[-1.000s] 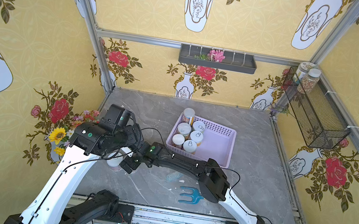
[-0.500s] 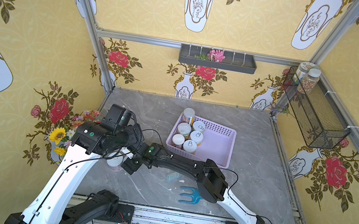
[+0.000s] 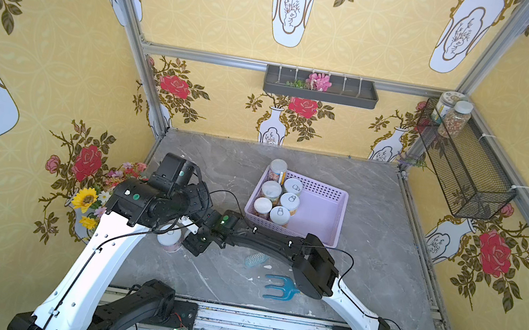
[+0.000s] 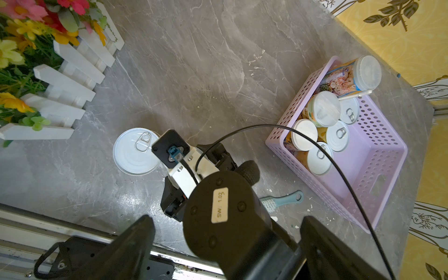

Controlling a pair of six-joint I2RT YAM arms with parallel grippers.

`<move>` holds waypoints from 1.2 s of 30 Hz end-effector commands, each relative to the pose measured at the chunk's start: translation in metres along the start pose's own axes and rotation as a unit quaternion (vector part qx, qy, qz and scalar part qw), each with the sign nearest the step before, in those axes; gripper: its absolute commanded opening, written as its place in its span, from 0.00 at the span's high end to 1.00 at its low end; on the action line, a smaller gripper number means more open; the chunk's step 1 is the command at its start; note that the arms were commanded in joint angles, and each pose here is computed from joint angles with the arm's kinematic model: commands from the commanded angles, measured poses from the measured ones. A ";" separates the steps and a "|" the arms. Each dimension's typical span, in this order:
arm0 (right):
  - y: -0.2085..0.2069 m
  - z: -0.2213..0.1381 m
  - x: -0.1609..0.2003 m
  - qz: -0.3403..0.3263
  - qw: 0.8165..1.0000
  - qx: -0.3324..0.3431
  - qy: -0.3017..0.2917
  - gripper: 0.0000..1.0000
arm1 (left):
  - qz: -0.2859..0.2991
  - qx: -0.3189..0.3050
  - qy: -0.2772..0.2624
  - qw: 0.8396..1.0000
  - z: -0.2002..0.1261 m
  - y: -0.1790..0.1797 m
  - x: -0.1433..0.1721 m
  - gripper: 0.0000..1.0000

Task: Put the canned food in the basket
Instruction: Pick up the canned food from the center of the board, then place the canned food in the basket.

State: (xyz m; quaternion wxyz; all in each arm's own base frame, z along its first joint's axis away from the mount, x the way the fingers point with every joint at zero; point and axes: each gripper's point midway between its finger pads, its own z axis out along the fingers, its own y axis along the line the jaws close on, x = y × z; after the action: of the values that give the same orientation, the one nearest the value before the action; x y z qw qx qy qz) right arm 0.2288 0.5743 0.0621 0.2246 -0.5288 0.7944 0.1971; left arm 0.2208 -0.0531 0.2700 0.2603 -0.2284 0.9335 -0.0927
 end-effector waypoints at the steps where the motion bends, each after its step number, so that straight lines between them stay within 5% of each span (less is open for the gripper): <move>1: 0.010 -0.017 -0.012 0.001 1.000 -0.010 -0.029 0.32 | 0.003 0.000 -0.004 1.000 0.002 0.000 -0.002 0.01; 21: 0.024 -0.115 0.065 0.068 0.995 0.020 -0.065 0.40 | 0.024 0.053 0.005 0.998 0.027 -0.027 -0.002 0.00; 36: -0.071 -0.246 0.136 0.206 0.962 0.137 -0.120 0.43 | 0.108 0.112 0.042 0.987 0.078 -0.110 0.041 0.02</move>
State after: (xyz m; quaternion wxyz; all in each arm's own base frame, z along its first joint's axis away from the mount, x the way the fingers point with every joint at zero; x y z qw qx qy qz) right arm 0.1975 0.3321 0.1710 0.3248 -0.3369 0.8624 0.1930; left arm 0.2610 -0.1555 0.2168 0.2352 -0.0969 0.9542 -0.1572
